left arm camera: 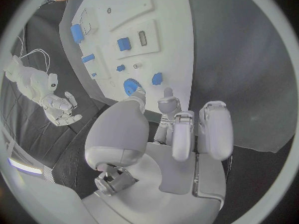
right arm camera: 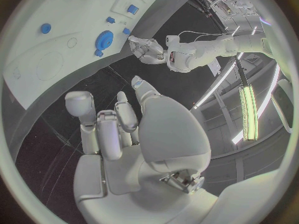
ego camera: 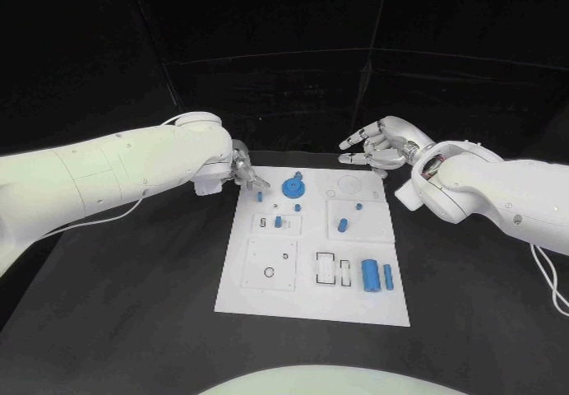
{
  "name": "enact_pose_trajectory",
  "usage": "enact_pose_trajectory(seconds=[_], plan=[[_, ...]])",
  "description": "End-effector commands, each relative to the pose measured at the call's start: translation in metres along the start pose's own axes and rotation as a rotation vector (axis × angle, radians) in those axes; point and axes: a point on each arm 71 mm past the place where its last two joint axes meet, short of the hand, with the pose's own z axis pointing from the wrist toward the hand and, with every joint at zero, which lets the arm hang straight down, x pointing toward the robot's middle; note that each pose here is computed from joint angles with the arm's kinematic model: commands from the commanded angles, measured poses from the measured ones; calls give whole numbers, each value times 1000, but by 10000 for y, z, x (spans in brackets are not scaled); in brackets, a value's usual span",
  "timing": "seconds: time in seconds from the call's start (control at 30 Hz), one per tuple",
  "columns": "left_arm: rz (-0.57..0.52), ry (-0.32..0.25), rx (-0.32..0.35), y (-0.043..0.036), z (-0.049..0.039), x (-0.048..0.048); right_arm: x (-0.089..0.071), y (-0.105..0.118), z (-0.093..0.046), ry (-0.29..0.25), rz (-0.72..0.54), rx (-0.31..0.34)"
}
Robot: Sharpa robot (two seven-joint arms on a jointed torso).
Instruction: Assemble the parts on the task board
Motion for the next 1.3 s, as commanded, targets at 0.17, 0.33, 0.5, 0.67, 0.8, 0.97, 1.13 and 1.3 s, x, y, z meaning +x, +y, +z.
enact_pose_trajectory(seconds=[0.17,0.33,0.5,0.67,0.8,0.97,1.13,1.3], plan=[[13,31,12,-43,65,40,9,27,9,6,-1,-14],[16,39,8,-60,103,52,13,31,11,7,0,-15],[20,46,7,-74,126,62,15,33,12,7,0,-15],[25,54,6,-86,140,78,20,37,15,9,0,-16],[29,61,4,-89,146,86,21,38,16,9,0,-16],[32,66,0,-85,151,92,23,39,17,10,0,-16],[34,69,-2,-80,152,94,23,38,17,10,0,-16],[33,69,0,-79,151,95,24,39,19,11,0,-16]])
